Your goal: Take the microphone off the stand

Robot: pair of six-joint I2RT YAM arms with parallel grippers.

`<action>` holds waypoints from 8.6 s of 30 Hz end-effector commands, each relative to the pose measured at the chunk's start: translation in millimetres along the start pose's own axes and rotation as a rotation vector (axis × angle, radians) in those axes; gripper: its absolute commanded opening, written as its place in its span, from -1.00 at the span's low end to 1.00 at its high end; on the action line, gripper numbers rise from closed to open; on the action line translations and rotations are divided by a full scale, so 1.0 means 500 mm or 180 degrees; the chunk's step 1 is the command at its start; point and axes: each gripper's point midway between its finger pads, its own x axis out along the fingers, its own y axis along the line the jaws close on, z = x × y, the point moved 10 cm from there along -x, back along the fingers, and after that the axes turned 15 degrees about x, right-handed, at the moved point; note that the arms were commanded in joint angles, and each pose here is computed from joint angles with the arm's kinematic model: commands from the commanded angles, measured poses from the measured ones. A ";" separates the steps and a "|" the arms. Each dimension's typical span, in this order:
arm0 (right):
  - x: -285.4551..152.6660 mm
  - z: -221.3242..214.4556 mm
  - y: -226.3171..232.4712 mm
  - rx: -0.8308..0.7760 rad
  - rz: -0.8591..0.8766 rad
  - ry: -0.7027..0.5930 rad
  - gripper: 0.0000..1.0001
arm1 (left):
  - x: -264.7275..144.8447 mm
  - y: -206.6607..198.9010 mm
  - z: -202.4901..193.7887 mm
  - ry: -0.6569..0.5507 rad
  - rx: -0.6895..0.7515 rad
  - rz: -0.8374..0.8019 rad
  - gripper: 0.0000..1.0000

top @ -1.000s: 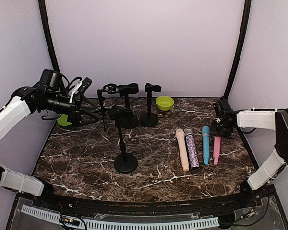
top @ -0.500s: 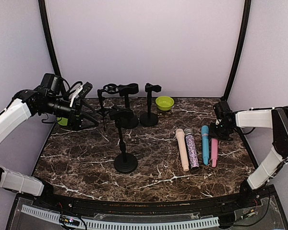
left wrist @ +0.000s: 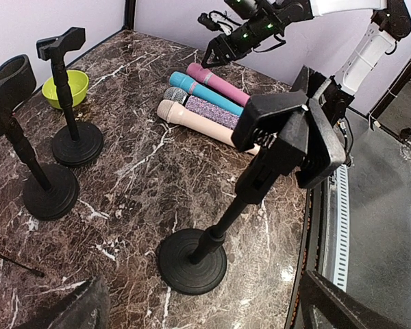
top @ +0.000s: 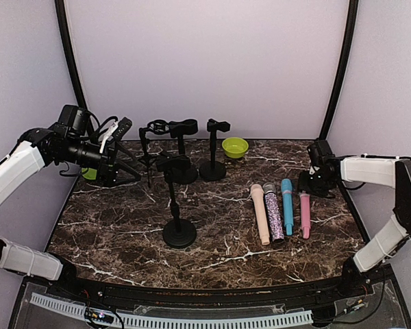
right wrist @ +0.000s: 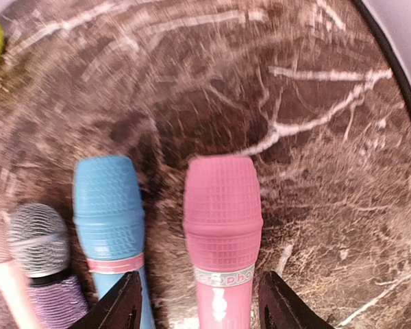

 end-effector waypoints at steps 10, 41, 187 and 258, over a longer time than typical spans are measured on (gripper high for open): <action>-0.276 -0.031 0.217 -0.0987 0.1859 -0.0838 0.41 | 0.000 0.014 -0.008 0.0035 -0.0114 0.0027 0.98; -0.213 -0.491 0.515 -0.2810 0.4145 -0.0816 0.14 | -0.020 0.010 0.006 0.0080 -0.0252 0.0009 0.98; -0.515 -0.386 0.661 -0.1453 0.3923 -0.0035 0.44 | -0.018 -0.052 0.036 -0.1072 0.0250 -0.0582 -1.00; -0.570 -0.360 0.670 -0.0993 0.4621 -0.0351 -0.50 | -0.038 -0.058 0.063 -0.1355 0.0336 -0.0654 -1.00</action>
